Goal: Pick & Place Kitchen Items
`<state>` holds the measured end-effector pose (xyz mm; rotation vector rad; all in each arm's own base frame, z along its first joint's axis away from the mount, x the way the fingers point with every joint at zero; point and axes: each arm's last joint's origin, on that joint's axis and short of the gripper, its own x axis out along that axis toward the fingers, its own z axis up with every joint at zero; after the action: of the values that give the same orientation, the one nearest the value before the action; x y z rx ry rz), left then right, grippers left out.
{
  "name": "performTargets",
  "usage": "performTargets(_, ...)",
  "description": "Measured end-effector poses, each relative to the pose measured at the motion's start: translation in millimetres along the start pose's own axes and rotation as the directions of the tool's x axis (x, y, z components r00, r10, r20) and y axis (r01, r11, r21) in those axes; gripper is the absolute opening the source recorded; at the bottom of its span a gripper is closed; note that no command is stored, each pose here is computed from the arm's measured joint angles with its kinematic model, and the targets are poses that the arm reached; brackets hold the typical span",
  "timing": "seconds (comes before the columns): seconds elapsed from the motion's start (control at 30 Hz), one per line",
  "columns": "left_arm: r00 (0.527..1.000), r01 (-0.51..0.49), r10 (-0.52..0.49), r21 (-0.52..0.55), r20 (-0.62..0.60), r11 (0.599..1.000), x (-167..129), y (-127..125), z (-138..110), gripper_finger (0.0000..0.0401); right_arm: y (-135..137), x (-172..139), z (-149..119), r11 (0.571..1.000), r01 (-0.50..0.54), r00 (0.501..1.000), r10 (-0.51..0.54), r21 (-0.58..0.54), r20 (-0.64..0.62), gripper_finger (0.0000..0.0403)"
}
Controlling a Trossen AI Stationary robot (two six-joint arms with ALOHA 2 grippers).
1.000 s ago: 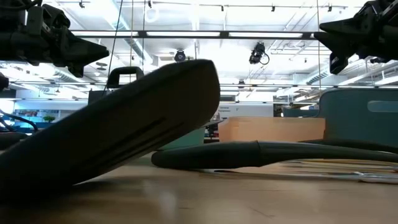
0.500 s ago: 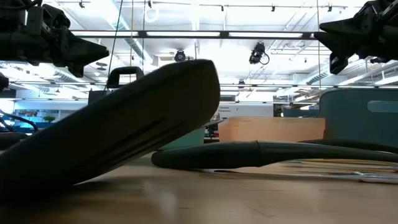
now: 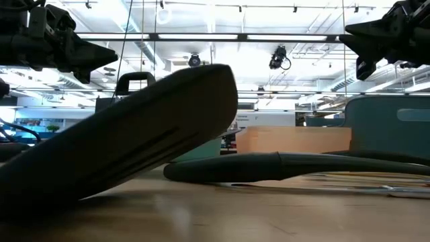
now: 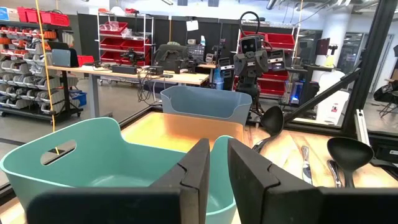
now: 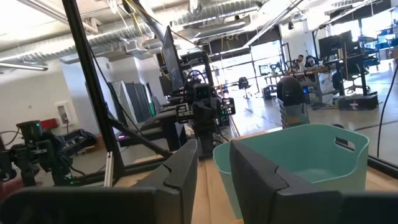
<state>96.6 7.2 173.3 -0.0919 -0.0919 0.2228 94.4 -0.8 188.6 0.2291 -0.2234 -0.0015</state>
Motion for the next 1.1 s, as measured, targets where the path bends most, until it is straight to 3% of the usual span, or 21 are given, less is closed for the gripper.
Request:
performTargets(0.43, 1.000, 0.000, 0.000, -0.004, 0.002, 1.000, 0.0, 0.0, 0.1, 0.0062, -0.6, 0.0, 0.2, 0.999, 0.021, 1.000, -0.021, -0.037, 0.005, 0.0105)
performTargets(0.63, 1.000, 0.002, -0.001, -0.093, 0.009, 0.996, 0.0, -0.1, 0.9, 0.0062, -0.2, 0.0, 2.0, 0.999, 0.017, 1.000, -0.016, -0.039, 0.025, 0.0105)
performTargets(0.97, 0.999, 0.031, -0.029, -0.095, 0.024, 0.995, -0.1, -1.0, 2.5, 0.0062, 0.0, -0.1, 3.0, 0.999, 0.016, 0.999, -0.014, -0.038, 0.034, 0.0105)
performTargets(1.1, 0.999, 0.028, -0.024, -0.096, 0.040, 0.995, -0.1, -0.9, 4.1, 0.0060, -2.1, 0.1, 2.7, 0.995, 0.088, 0.995, -0.086, -0.055, 0.042, 0.0103)
